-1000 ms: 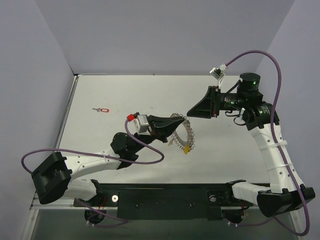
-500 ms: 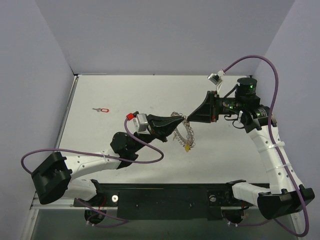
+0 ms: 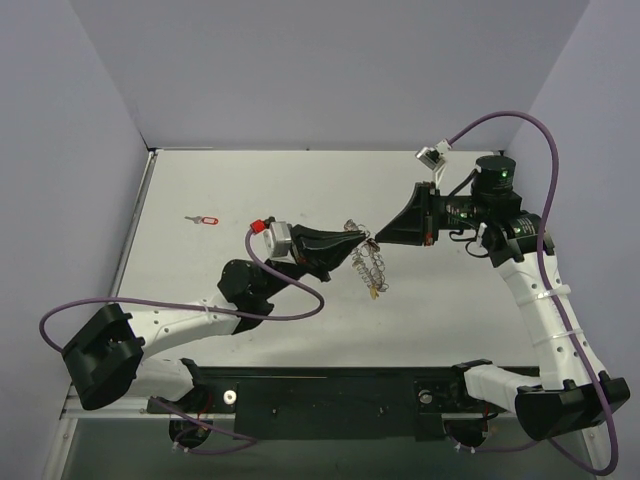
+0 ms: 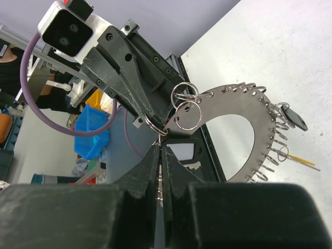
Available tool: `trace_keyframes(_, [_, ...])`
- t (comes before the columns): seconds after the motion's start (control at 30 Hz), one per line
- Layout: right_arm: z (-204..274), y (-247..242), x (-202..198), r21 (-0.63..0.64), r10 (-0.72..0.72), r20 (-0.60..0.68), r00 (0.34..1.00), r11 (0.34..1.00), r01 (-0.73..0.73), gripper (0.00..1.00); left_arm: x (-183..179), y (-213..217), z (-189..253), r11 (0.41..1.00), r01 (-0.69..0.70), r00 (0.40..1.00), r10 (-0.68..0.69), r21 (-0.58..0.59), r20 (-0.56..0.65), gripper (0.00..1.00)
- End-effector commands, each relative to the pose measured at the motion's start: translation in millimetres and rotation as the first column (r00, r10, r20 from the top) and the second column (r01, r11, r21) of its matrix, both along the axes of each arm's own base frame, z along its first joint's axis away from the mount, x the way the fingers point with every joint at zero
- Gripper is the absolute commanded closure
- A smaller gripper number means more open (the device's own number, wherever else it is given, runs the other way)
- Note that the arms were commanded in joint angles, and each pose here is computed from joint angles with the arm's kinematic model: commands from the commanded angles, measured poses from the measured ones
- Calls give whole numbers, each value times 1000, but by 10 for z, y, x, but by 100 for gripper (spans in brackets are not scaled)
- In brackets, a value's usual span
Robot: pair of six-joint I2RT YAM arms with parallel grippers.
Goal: Put the keys on the keyring
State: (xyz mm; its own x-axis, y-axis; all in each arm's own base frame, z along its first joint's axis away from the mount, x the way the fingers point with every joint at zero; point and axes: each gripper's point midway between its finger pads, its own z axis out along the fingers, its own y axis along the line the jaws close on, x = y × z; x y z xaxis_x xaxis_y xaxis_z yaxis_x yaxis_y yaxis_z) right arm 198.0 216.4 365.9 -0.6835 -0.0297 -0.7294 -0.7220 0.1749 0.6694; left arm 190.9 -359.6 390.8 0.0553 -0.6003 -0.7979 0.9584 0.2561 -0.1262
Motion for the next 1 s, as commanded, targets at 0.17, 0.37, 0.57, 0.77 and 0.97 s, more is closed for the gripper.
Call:
trace_keyframes(0.17, [140,23,7,70,1,-36,999,998,2,100,-458,589,831,951,128,959,-47,-282,278,100])
trace_keyframes(0.37, [73,98,69,91,4,-125,992,996,7,100,-472,575,835,954,154,950,-71,-258,304,100])
trace_keyframes(0.57, [-19,178,142,100,8,-199,980,995,12,100,-478,564,840,955,169,943,-85,-243,321,100])
trace_keyframes(0.77, [-140,237,129,93,24,-240,971,996,-1,100,-458,574,836,957,164,943,-81,-240,322,100])
trace_keyframes(0.97, [-234,250,122,85,20,-261,965,996,2,100,-419,586,825,959,155,945,-74,-239,317,100])
